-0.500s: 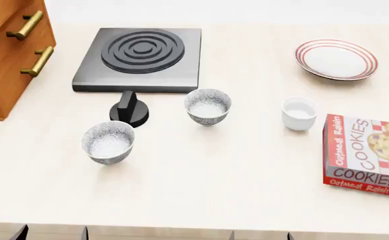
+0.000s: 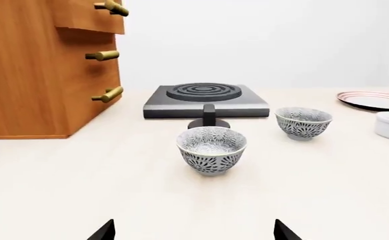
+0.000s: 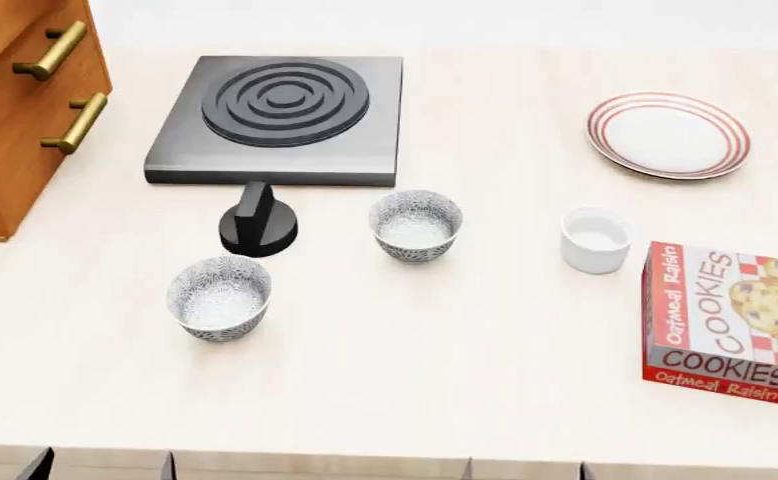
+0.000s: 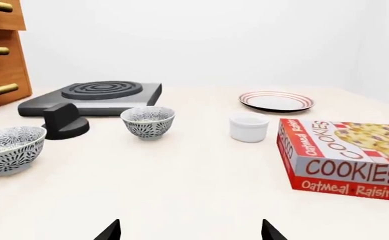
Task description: Pick the akita bowl next to the ramekin and place it on the plate.
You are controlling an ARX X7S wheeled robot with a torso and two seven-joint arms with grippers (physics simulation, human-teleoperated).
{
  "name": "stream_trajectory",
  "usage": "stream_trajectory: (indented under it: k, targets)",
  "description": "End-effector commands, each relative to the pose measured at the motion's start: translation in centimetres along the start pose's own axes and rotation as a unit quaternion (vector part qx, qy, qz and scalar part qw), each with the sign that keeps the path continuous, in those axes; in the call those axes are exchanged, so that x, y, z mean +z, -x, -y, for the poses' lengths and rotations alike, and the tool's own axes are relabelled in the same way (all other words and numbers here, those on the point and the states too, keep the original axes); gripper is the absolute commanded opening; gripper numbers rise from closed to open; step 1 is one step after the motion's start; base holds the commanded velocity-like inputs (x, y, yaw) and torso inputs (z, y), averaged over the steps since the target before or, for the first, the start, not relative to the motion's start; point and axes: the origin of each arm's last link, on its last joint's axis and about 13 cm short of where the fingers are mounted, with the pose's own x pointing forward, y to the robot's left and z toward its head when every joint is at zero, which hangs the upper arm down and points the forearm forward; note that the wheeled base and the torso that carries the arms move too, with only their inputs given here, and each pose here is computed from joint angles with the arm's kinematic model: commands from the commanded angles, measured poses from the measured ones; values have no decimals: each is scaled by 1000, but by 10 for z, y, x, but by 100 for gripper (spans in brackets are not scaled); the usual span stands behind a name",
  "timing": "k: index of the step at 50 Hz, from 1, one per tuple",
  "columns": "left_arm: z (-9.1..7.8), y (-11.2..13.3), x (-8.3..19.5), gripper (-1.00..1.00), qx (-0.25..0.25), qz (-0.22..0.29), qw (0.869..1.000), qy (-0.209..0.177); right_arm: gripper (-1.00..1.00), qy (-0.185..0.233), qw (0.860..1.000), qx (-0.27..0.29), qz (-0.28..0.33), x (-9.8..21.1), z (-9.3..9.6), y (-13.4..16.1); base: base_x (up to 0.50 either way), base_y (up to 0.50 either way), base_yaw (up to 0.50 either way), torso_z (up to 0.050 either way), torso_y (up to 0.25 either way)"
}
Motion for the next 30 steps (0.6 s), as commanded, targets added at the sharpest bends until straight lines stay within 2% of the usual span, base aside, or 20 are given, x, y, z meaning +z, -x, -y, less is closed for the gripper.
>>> stream_trajectory:
  k: [1, 5, 10, 12, 22, 30]
  targets:
    - [0, 1, -1, 100, 4, 19, 1000, -21, 100, 5, 1000, -3, 11, 4, 1, -2, 0, 0, 0, 0, 0]
    - [2, 1, 4, 100, 6, 58, 997, -50, 100, 18, 999, -19, 21, 9, 1, -2, 0, 0, 0, 0, 0]
    - [1, -1, 11, 100, 9, 73, 996, -49, 100, 29, 999, -21, 33, 18, 2, -1, 0, 0, 0, 0, 0]
    - [1, -1, 12, 100, 14, 84, 995, -60, 100, 31, 999, -22, 35, 21, 2, -1, 0, 0, 0, 0, 0]
    - [-3, -1, 26, 100, 29, 105, 993, -52, 100, 49, 996, -30, 66, 43, 6, 5, 0, 0, 0, 0, 0]
    - [-5, 6, 51, 100, 26, 136, 989, -46, 100, 53, 994, -33, 86, 63, 5, 14, 0, 0, 0, 0, 0]
